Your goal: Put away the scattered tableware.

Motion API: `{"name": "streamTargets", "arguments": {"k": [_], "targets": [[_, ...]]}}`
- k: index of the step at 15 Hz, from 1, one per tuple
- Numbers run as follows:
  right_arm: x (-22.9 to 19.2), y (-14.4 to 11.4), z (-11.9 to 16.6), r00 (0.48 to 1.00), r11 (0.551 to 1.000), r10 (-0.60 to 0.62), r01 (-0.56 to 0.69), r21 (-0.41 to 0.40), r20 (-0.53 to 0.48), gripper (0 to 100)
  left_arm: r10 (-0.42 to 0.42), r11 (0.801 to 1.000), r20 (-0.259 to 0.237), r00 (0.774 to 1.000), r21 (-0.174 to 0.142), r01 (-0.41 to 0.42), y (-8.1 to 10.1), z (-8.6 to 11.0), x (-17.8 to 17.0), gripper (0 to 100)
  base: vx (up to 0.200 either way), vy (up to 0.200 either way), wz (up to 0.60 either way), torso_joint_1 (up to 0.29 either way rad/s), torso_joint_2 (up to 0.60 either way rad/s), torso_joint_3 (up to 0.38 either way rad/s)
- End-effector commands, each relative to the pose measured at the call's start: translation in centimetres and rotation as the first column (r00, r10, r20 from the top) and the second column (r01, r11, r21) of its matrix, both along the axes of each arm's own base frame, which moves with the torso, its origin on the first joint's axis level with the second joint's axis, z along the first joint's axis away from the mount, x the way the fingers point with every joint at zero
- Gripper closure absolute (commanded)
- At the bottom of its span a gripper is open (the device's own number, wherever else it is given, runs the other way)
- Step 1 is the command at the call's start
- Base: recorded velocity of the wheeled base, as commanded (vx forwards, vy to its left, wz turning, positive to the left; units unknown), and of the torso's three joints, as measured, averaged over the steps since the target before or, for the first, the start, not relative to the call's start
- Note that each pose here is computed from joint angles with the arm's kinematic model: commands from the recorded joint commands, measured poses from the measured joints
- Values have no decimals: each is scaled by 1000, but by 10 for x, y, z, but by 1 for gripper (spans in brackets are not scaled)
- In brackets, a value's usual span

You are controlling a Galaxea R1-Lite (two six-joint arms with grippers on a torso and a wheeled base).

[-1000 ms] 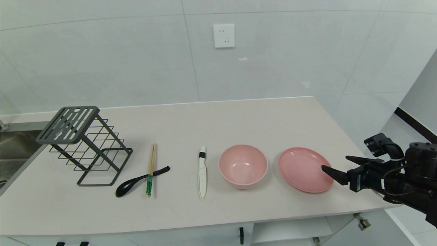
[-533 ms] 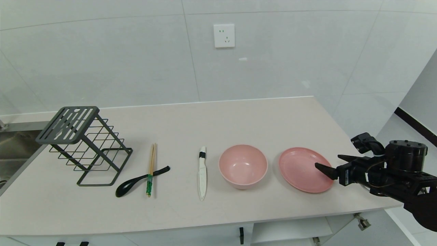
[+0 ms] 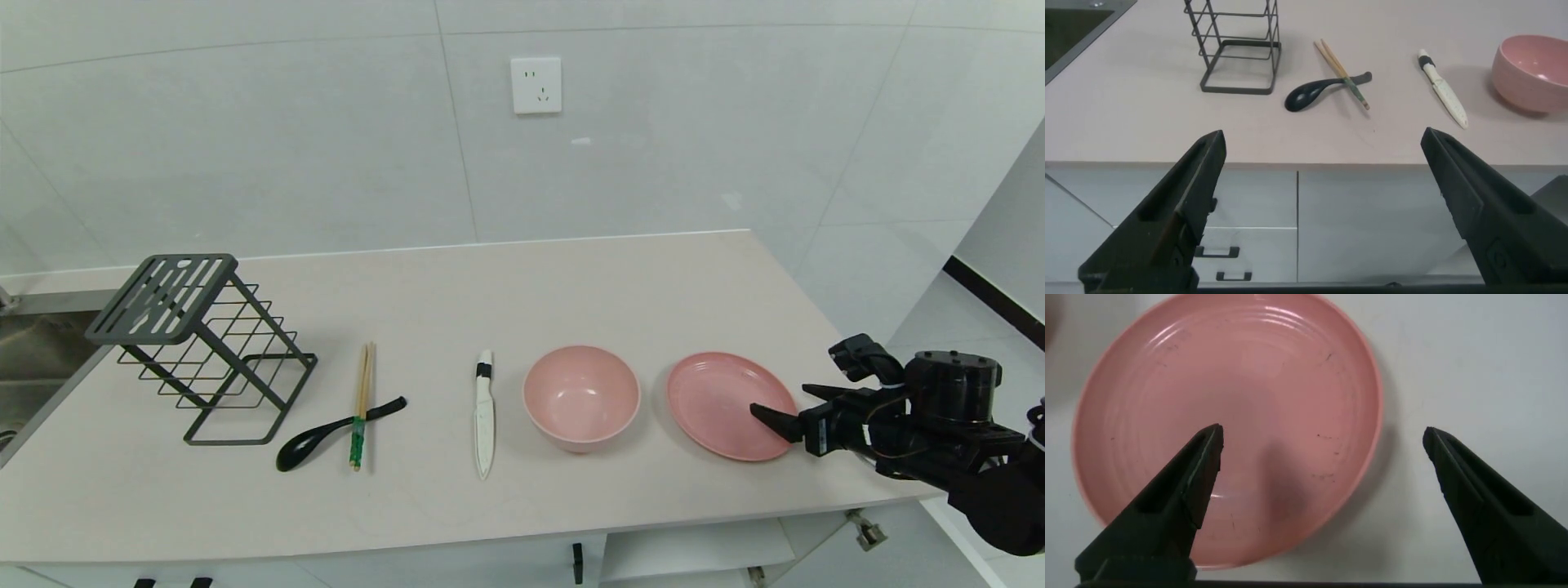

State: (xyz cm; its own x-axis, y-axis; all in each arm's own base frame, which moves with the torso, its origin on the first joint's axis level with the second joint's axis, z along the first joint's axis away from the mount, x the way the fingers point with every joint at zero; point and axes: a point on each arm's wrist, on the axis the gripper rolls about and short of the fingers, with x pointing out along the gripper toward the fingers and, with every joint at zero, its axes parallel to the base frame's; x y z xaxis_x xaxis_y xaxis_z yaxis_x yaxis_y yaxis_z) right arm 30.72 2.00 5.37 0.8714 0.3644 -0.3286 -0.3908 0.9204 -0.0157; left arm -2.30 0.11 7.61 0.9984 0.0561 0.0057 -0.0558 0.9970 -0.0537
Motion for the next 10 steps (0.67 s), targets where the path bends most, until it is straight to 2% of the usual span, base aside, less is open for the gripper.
{"name": "streamTargets", "arguments": {"k": [1,10], "targets": [[0,1,-4,1000,1000,5,-5,0,-14,0,-1,1000,-1,1000,0,1,0,0,0,0,0,0,0,0,0,0],[0,15,-12,998,999,49,-49,3,-41,0,1,1000,-1,1000,0,-1,0,0,0,0,0,0,0,0,0,0]]}}
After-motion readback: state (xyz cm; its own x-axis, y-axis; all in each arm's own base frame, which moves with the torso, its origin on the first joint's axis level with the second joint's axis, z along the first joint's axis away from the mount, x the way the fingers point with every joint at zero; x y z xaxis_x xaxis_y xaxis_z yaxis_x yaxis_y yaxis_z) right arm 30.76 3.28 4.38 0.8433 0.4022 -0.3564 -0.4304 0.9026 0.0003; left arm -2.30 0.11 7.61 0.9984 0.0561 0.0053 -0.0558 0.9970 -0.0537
